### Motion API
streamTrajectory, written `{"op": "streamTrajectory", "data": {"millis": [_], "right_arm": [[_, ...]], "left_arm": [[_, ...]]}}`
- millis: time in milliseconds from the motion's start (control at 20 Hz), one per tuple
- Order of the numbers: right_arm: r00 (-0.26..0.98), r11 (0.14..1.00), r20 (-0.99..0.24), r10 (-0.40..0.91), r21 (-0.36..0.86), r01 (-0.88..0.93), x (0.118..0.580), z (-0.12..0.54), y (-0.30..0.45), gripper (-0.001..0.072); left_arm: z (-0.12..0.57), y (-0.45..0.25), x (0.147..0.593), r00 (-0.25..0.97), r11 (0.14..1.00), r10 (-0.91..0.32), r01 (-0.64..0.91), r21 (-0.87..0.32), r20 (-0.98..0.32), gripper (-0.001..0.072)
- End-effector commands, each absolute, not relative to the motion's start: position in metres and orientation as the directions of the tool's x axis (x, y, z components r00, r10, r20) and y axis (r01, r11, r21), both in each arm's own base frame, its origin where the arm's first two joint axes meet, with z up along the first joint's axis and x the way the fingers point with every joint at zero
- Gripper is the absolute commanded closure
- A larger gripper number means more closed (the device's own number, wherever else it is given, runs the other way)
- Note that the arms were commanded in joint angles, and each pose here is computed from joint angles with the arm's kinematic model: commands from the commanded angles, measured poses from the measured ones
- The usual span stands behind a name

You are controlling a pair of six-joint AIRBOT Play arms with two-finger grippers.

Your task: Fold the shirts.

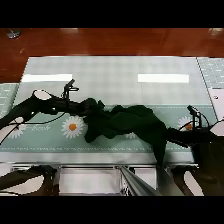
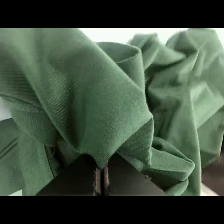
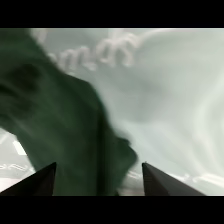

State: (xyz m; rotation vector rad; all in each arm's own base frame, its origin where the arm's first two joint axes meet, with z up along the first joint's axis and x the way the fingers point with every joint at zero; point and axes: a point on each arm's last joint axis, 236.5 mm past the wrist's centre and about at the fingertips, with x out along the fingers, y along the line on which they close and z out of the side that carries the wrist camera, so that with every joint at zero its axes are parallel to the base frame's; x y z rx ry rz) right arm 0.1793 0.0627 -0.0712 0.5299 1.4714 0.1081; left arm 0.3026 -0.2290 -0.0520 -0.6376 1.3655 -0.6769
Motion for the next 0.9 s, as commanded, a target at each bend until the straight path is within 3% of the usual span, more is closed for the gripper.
{"op": "streamTrajectory", "data": {"millis": [0,150,200,250,400,600,700,850], "right_arm": [[0.148,0.850,-0.877,0.457,0.480,0.218,0.192,-0.066,0.092,0.0093],[0.091,0.837,-0.856,0.510,0.518,0.178,0.194,-0.079,0.127,0.0120],[0.093,0.838,-0.852,0.515,0.523,0.155,0.201,-0.083,0.133,0.0377],[0.111,0.839,-0.844,0.524,0.534,0.101,0.212,-0.080,0.140,0.0679],[0.295,0.857,-0.810,0.507,0.512,-0.065,0.287,-0.013,0.136,0.0686],[0.644,0.921,-0.659,0.389,0.284,-0.266,0.374,0.173,0.109,0.0686],[0.729,0.932,-0.581,0.361,0.186,-0.312,0.372,0.256,0.100,0.0686],[0.760,0.922,-0.531,0.376,0.130,-0.365,0.339,0.325,0.101,0.0686]], "left_arm": [[-0.052,-0.230,0.304,0.040,0.642,-0.766,0.102,-0.760,-0.642,0.0688],[-0.036,-0.222,0.314,0.047,0.619,-0.785,0.106,-0.778,-0.618,0.0688],[-0.027,-0.221,0.317,0.043,0.607,-0.794,0.119,-0.786,-0.606,0.0688],[-0.014,-0.222,0.317,0.030,0.585,-0.807,0.174,-0.792,-0.589,0.0688],[0.062,-0.226,0.321,-0.006,0.487,-0.849,0.380,-0.786,-0.529,0.0689],[0.212,-0.216,0.359,0.243,0.500,-0.858,0.597,-0.627,-0.453,0.0689],[0.280,-0.204,0.357,0.366,0.552,-0.828,0.671,-0.495,-0.426,0.0689],[0.343,-0.158,0.344,0.604,0.751,-0.651,0.598,-0.279,-0.459,0.0689]]}}
